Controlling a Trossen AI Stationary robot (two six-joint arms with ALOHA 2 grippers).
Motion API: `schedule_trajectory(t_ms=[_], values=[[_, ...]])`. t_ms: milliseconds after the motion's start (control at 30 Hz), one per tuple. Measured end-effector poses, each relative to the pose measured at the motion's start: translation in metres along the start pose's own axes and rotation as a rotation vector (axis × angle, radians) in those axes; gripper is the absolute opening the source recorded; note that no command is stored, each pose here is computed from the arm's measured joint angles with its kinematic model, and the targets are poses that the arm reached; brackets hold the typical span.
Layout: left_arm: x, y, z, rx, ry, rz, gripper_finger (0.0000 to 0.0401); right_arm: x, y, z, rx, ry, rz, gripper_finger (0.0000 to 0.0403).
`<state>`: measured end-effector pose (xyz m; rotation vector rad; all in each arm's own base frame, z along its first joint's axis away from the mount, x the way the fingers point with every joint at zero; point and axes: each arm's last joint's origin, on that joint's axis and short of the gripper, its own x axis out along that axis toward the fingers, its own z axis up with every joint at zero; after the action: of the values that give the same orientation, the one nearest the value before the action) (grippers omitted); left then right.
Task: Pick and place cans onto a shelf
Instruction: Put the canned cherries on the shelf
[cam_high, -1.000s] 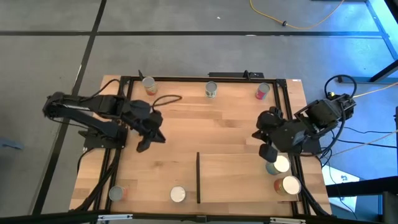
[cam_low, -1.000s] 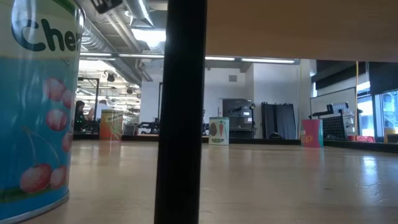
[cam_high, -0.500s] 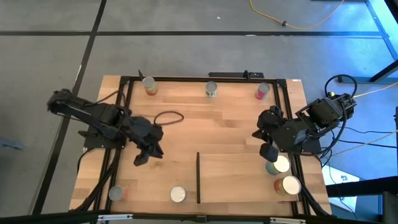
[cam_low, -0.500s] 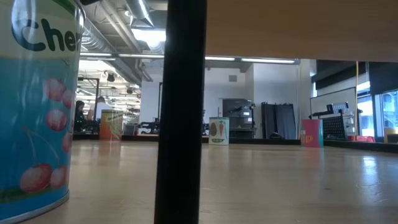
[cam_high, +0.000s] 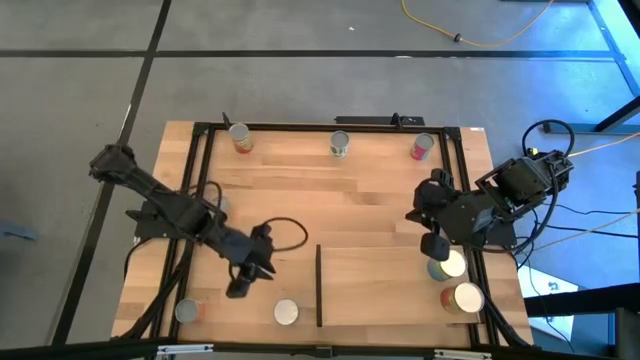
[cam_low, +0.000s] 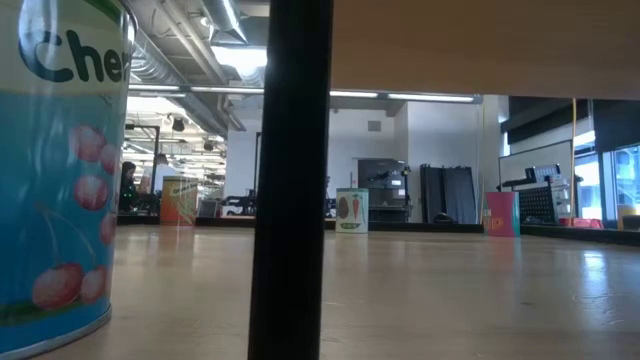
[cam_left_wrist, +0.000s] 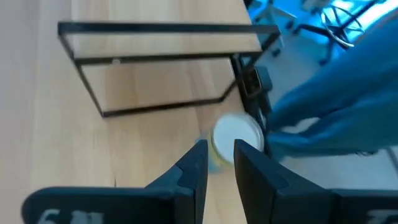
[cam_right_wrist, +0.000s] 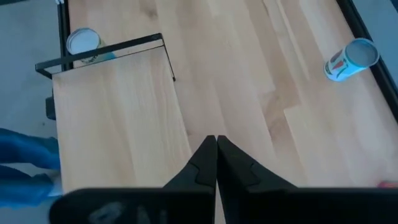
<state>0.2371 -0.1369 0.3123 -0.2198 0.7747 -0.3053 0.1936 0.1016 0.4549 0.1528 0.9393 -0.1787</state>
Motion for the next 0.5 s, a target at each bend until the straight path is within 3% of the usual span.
schedule_trajectory(t_ms=[133, 300, 500], values=[[0.022, -0.011, -0.006, -0.016, 0.006, 0.058, 0.007, 0.0, 0.0, 0.0, -0.026, 0.0, 0.002, 0.0006], [0.051, -0.027, -0.022, -0.069, 0.07, 0.053, 0.007, 0.0, 0.0, 0.0, -0.07, 0.001, 0.002, 0.0006], [0.078, -0.042, -0.034, -0.06, 0.048, 0.083, 0.007, -0.001, 0.0, 0.0, -0.103, 0.0, 0.003, 0.0006]])
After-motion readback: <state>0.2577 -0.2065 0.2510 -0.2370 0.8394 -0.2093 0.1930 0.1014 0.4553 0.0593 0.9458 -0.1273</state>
